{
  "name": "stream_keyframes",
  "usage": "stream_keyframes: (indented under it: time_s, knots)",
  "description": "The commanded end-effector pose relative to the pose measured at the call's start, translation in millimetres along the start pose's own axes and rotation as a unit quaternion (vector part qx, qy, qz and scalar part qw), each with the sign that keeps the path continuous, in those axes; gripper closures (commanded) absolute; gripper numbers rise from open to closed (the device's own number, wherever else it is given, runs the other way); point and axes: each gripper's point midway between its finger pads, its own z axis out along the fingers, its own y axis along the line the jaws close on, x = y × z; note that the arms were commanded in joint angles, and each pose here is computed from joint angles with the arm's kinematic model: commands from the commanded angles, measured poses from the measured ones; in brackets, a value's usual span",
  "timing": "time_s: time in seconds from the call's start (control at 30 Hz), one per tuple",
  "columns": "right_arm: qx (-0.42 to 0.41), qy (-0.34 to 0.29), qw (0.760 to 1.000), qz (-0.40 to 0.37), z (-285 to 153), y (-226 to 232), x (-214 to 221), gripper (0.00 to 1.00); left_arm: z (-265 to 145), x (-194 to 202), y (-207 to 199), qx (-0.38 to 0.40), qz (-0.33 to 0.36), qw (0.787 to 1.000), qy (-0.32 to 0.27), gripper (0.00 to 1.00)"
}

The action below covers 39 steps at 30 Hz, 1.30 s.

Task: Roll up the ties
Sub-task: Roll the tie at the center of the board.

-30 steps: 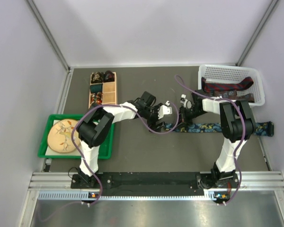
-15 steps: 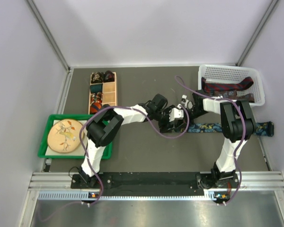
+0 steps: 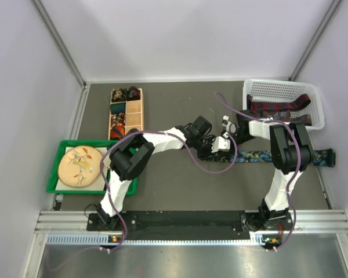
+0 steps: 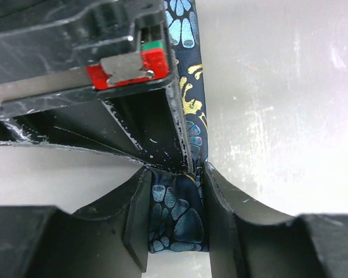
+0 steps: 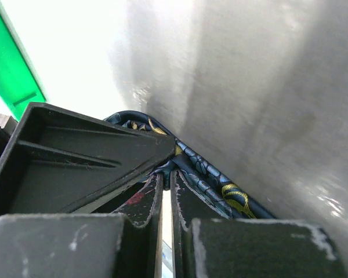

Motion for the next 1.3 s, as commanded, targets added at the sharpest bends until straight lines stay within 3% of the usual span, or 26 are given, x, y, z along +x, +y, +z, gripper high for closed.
stream_keyframes:
  time_s: [0.0, 0.47, 0.57, 0.67, 0.93, 1.13, 1.27]
  knots:
    - [-0.032, -0.003, 0.998, -0.050, 2, 32, -4, 1.00, -17, 58, -22, 0.009, -0.016, 0.994, 0.110, 0.65]
    - [-0.014, 0.019, 0.998, -0.053, 8, 33, -4, 1.00, -31, 88, -39, 0.021, -0.035, 0.988, 0.146, 0.82]
    - [-0.018, 0.009, 0.998, -0.056, -8, 34, -7, 0.91, -30, 90, -38, 0.021, -0.035, 0.988, 0.149, 0.85]
    - [-0.023, -0.007, 0.998, -0.062, -30, 36, -14, 0.83, -30, 92, -40, 0.022, -0.036, 0.987, 0.152, 0.87]
    - [0.085, -0.042, 0.990, -0.100, -43, -4, -39, 0.83, -28, 91, -37, 0.019, -0.040, 0.988, 0.151, 0.89]
    - [0.140, -0.004, 0.981, -0.131, -37, -31, -33, 0.83, -27, 91, -37, 0.019, -0.043, 0.987, 0.150, 0.89]
    - [0.130, 0.024, 0.980, -0.148, -39, -27, -19, 0.83, -26, 89, -36, 0.018, -0.043, 0.988, 0.149, 0.89]
